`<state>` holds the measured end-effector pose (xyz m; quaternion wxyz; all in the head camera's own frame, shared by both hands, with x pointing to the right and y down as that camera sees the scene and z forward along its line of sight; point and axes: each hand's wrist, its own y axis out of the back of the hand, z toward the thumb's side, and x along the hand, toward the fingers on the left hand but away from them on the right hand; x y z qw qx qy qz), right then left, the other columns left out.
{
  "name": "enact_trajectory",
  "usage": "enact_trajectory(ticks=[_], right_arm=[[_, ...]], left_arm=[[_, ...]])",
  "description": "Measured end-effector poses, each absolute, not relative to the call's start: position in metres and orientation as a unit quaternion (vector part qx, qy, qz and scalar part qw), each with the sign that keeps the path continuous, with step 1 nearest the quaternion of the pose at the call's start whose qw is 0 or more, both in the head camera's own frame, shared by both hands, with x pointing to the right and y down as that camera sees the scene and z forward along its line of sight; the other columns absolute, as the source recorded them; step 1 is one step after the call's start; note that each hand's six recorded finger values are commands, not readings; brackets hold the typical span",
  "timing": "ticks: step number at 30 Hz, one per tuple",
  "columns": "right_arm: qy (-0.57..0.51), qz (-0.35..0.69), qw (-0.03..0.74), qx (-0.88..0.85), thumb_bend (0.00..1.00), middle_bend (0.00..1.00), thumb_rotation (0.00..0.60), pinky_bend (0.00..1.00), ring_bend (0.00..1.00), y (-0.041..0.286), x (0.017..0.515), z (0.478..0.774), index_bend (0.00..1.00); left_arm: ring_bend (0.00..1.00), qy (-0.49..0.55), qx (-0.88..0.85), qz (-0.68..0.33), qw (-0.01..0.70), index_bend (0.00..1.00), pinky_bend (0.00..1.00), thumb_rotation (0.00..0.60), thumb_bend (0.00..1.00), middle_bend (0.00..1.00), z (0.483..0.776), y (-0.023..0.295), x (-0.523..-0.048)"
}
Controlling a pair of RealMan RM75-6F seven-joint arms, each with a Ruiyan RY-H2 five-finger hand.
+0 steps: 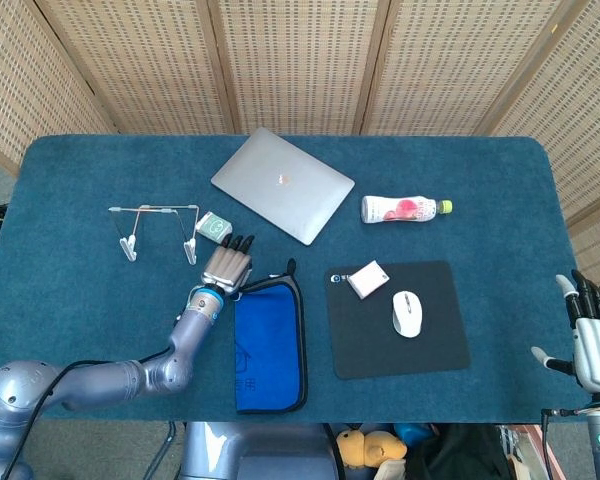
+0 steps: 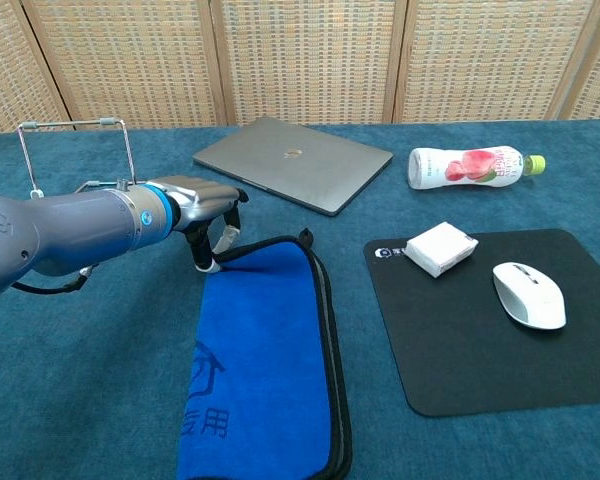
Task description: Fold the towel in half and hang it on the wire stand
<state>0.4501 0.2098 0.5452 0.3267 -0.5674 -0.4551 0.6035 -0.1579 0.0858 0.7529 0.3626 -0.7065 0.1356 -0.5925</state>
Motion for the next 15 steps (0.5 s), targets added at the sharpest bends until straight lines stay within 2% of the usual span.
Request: enact_trajectory(ticks=[10,15], right_arm=[[-0.456,0.603,0.327,-0.567,0.0,0.0,0.6,0.0,0.0,0.21,0.4504,0.5445,0.0],[-0.457,0.602,0.326,-0.567,0.0,0.0,0.6,0.0,0.0,0.2098,0.4509,0.5442,0.0]], left_arm=[[0.0,0.136,-0.709,-0.586,0.368,0.76,0.0,0.6,0.55,0.0,0.7511,0.087,-0.1556],[0.0,0.14,-0.711,-0.577,0.377,0.78,0.0,0.6,0.56,0.0,0.744,0.083,-0.1516]])
